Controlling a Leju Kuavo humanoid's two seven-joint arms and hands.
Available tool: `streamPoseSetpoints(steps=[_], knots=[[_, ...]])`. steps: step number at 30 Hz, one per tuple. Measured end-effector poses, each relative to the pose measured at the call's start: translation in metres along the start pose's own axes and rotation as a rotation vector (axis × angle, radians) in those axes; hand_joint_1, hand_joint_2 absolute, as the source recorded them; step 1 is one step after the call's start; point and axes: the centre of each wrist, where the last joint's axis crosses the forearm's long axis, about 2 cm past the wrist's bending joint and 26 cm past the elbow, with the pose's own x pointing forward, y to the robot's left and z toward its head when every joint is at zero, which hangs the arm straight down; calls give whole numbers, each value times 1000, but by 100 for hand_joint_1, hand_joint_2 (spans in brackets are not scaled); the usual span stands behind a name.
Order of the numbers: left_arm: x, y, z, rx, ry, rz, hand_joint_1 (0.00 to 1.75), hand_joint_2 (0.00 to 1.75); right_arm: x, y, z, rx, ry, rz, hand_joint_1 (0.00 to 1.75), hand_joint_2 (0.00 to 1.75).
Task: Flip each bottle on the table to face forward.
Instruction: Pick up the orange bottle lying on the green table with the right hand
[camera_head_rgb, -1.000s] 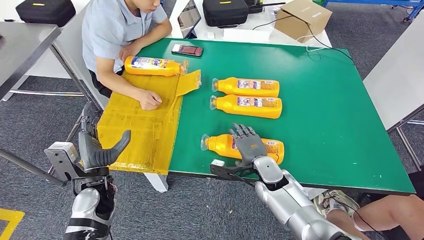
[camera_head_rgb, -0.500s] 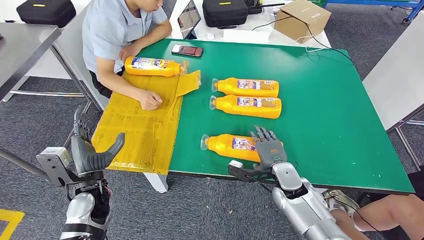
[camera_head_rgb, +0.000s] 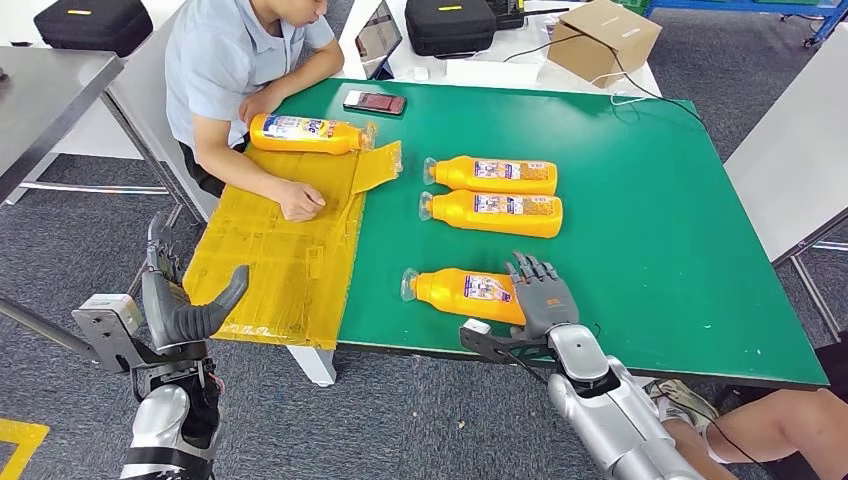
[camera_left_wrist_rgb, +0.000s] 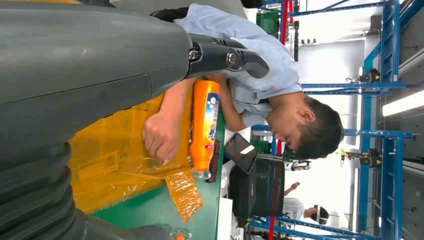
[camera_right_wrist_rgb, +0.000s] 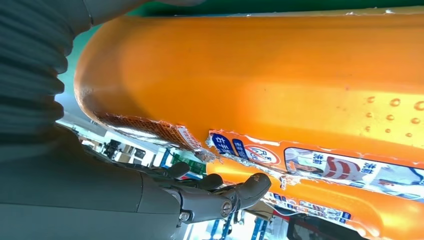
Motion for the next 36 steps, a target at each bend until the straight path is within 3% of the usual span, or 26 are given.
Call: streamPoseSetpoints(steps=[6,10,16,36], knots=[[0,0,0,0,0,0,0,175,-1,0,0,0,3,-2,0,175],[0,-1,-1,-6,2,8,0,175,-2,2,0,24,-12,-27,175,175],[-9,-26,-23,-73,9,86,0,175,-26,5,-23,143,-134,-367,175,175],[-17,-38,-31,-111,29,94,0,175,-34,7,-34,159,-64,-407,175,175]])
